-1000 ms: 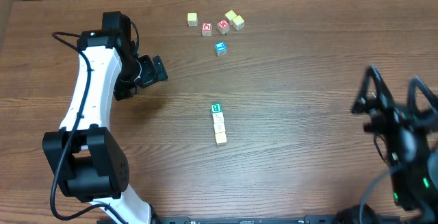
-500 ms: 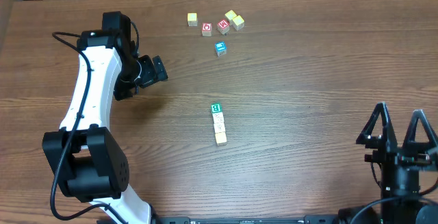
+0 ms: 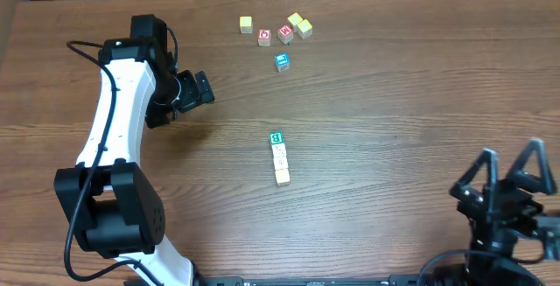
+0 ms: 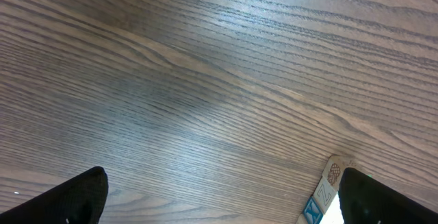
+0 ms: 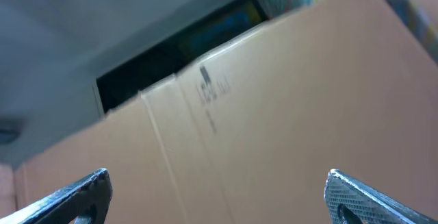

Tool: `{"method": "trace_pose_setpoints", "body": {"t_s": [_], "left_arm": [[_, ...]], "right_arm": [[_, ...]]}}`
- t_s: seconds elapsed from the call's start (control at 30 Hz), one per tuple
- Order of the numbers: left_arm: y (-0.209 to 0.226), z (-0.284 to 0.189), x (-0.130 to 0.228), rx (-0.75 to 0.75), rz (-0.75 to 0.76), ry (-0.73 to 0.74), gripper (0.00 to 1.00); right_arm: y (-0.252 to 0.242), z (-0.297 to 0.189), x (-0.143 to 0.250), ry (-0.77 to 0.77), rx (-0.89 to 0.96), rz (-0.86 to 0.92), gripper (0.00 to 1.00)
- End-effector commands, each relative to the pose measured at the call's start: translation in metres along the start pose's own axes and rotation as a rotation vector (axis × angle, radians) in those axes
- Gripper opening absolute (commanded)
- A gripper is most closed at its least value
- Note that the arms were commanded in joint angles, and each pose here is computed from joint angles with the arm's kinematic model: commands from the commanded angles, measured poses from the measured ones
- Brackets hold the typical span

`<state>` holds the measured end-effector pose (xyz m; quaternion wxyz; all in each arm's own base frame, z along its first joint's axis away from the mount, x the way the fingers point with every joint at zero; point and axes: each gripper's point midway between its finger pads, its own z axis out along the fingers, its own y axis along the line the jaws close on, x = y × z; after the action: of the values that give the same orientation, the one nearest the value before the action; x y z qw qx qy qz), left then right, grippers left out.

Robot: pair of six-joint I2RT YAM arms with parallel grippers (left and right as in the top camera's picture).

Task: Flip 4 blocks

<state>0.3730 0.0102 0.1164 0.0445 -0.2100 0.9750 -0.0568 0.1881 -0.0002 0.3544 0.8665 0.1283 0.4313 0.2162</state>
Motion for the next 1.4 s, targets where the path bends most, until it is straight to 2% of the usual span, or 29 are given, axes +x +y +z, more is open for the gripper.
{"method": "trace_pose_setpoints", "body": {"t_s": [0.0, 0.23, 0.53, 0.7, 1.0, 1.37], "left_arm": [[-0.002, -0.005, -0.001, 0.003, 0.019, -0.017, 1.00], [-0.002, -0.005, -0.001, 0.003, 0.019, -0.017, 1.00], [-0.002, -0.005, -0.001, 0.003, 0.019, -0.017, 1.00], [-0.002, -0.005, -0.001, 0.003, 0.019, -0.017, 1.00], [-0.002, -0.005, -0.001, 0.003, 0.019, -0.017, 1.00], [-0.002, -0.005, -0.001, 0.003, 0.019, -0.017, 1.00]], "right_arm": [[-0.010, -0.006, 0.030, 0.067, 0.001, -0.016, 1.00], [-0.040, -0.024, 0.099, 0.304, 0.082, -0.029, 1.00], [-0.074, -0.063, 0.165, 0.618, 0.221, -0.061, 1.00], [-0.074, -0.063, 0.166, 0.629, 0.205, -0.097, 1.00], [-0.074, -0.064, 0.168, 0.670, 0.069, -0.453, 1.00], [-0.078, -0.063, 0.165, 0.666, 0.086, -0.466, 1.00]]}}
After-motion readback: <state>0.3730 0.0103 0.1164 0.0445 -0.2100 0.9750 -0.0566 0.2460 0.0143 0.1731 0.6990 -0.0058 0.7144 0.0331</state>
